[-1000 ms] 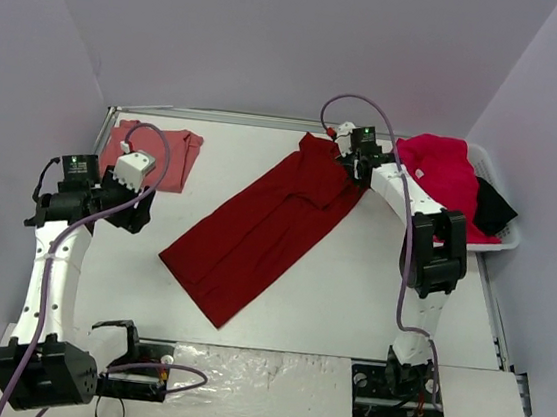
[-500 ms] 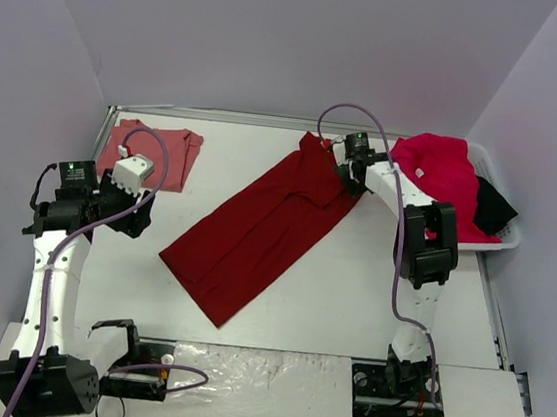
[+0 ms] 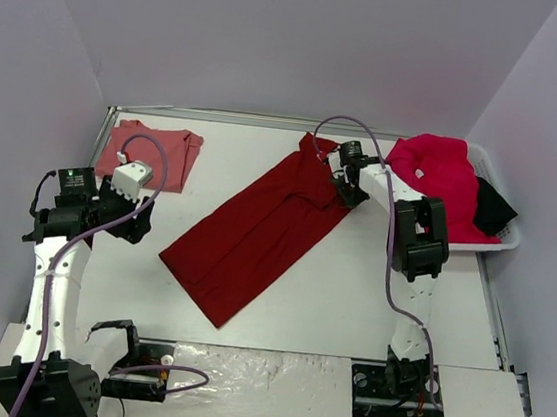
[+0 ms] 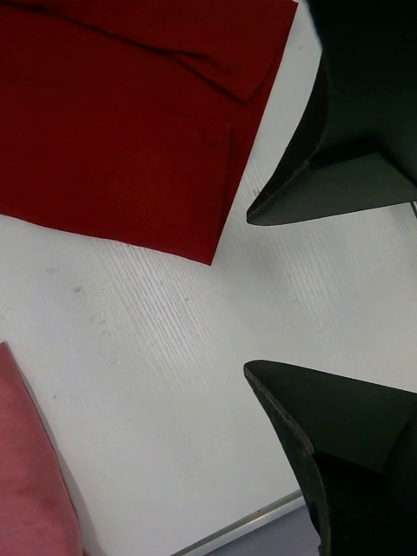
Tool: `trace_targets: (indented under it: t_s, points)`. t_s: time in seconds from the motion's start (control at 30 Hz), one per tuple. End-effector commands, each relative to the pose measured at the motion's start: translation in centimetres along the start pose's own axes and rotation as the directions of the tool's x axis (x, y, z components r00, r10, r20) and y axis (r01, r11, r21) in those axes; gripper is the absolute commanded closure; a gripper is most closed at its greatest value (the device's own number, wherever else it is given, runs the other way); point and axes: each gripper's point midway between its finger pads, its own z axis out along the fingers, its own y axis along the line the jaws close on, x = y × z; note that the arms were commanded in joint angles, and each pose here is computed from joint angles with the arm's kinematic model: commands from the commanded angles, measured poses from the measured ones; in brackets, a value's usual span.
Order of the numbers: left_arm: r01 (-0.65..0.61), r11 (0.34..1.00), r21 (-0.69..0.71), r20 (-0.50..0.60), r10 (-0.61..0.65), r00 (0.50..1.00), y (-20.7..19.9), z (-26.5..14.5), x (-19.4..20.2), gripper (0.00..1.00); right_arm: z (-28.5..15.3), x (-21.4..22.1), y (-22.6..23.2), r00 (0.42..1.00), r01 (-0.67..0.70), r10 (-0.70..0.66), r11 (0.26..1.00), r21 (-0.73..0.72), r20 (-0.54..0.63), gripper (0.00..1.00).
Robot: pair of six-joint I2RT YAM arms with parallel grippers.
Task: Fold and stack the t-shirts
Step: Rotate the tshirt 90 degrees
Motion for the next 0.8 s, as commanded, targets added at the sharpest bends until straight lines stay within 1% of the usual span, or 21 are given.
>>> trace_targets:
  t_s: [0.0, 0.17, 0.23, 0.27, 0.3, 0.33, 0.37, 0.4, 0.43, 0.47, 0.5, 0.53, 0.6, 0.77]
  points:
    - [-0.007, 1.000, -0.003, 0.045, 0.007, 0.999, 0.0, -0.5, -0.9, 0.38, 1.4, 0.6, -0.1, 0.999, 0.008, -0.008, 1.000, 0.001, -0.054, 1.00]
    - [-0.001, 1.000, 0.002, 0.036, 0.000, 0.999, 0.1, -0.4, -0.9, 0.37, 3.2, -0.4, 0.2, 0.998, 0.020, -0.022, 0.999, -0.031, -0.061, 1.00]
    - [0.003, 1.000, 0.000, 0.027, -0.003, 1.000, 0.2, -0.3, -0.8, 0.37, 3.2, -1.9, -0.1, 0.999, 0.030, -0.031, 0.999, -0.025, -0.040, 1.00]
    - [-0.001, 1.000, 0.001, 0.026, 0.001, 1.000, 0.3, -0.3, -0.8, 0.37, 4.0, -1.9, -0.1, 0.998, 0.035, -0.036, 0.999, -0.026, -0.049, 1.00]
    - [0.002, 1.000, 0.004, 0.020, -0.002, 1.000, 0.3, -0.1, -0.7, 0.37, 3.6, -3.4, -0.7, 0.999, 0.039, -0.040, 0.999, -0.017, -0.022, 1.00]
    - [0.003, 1.000, 0.002, 0.017, -0.003, 1.000, 0.4, -0.1, -0.7, 0.37, 4.6, -3.6, -0.4, 0.998, 0.047, -0.047, 0.999, -0.024, -0.030, 1.00]
    - [0.004, 1.000, 0.000, 0.015, -0.004, 1.000, 0.5, 0.0, -0.7, 0.37, 4.6, -4.3, -0.3, 0.998, 0.054, -0.054, 0.998, -0.024, -0.025, 1.00]
    - [0.009, 1.000, -0.002, 0.006, -0.009, 1.000, 0.6, 0.1, -0.5, 0.37, 3.9, -7.0, -1.0, 0.998, 0.058, -0.058, 0.998, -0.006, 0.037, 1.00]
    - [0.009, 1.000, -0.004, 0.004, -0.009, 1.000, 0.7, 0.1, -0.6, 0.37, 4.9, -7.5, -0.6, 0.997, 0.068, -0.068, 0.998, -0.011, 0.041, 1.00]
    - [0.014, 1.000, -0.007, -0.003, -0.014, 1.000, 0.9, 0.2, -0.5, 0.37, 3.9, -10.1, -1.3, 0.992, 0.069, -0.069, 0.998, 0.010, 0.106, 1.00]
    - [0.017, 1.000, -0.007, -0.007, -0.017, 1.000, 0.9, 0.3, -0.4, 0.37, 3.9, -11.1, -1.0, 0.987, 0.085, -0.085, 0.996, 0.005, 0.134, 1.00]
    - [0.019, 1.000, -0.010, -0.010, -0.019, 1.000, 1.0, 0.3, -0.4, 0.37, 4.5, -11.9, 0.3, 0.981, 0.119, -0.115, 0.993, -0.017, 0.154, 1.00]
    - [0.023, 1.000, -0.017, -0.022, -0.023, 0.999, 1.2, 0.5, -0.1, 0.37, 4.4, -14.8, 2.1, 0.957, 0.178, -0.161, 0.983, -0.049, 0.243, 1.00]
    - [0.042, 0.999, -0.025, -0.051, -0.043, 0.998, 1.7, 0.9, 0.6, 0.37, 4.8, -18.7, 3.8, 0.901, 0.259, -0.251, 0.966, 0.024, 0.353, 1.00]
